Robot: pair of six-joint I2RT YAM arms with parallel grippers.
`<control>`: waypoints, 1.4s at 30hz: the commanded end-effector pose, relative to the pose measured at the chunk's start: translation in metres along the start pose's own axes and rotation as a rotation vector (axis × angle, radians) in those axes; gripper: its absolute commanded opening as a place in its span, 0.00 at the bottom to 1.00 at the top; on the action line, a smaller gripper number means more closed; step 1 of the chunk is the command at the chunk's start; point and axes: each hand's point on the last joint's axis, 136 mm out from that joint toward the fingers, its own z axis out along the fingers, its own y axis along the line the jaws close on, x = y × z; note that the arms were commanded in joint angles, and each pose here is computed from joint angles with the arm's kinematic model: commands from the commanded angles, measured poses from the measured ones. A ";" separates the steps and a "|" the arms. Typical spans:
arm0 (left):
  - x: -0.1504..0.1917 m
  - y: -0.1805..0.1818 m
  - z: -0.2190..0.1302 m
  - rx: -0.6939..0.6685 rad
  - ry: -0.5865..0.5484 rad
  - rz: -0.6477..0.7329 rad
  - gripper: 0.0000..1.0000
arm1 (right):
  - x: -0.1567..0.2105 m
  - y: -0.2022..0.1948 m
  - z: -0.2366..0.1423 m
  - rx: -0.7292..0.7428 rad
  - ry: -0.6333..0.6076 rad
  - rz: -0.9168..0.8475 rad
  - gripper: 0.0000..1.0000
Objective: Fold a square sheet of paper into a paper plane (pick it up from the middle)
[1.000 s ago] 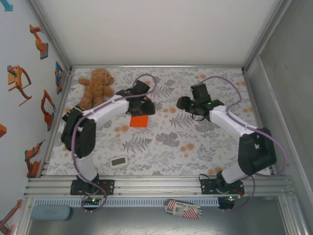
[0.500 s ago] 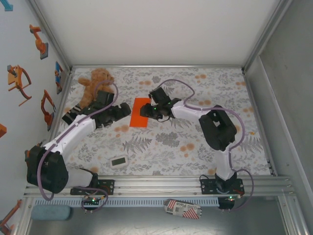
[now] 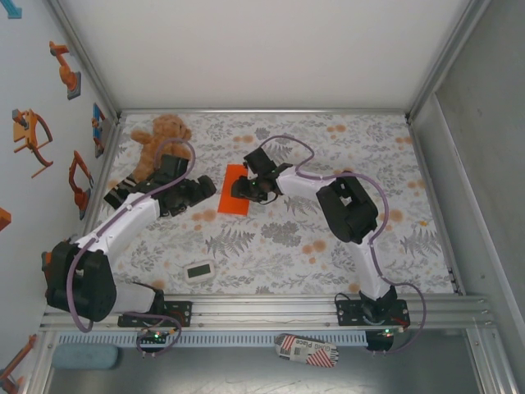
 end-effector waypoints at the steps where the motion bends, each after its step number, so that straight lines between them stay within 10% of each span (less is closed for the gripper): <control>1: -0.005 -0.008 0.002 0.025 0.009 -0.015 0.96 | 0.019 -0.022 -0.006 0.069 0.067 -0.027 0.42; 12: 0.008 -0.038 0.017 0.180 0.102 -0.036 0.96 | 0.037 -0.053 -0.074 0.066 0.085 -0.199 0.41; 23: 0.040 -0.069 0.034 0.307 0.197 -0.086 1.00 | 0.011 -0.059 -0.082 0.041 -0.109 0.049 0.28; 42: 0.102 -0.104 0.073 0.319 0.361 -0.110 0.62 | 0.031 -0.113 -0.052 0.124 -0.015 0.173 0.20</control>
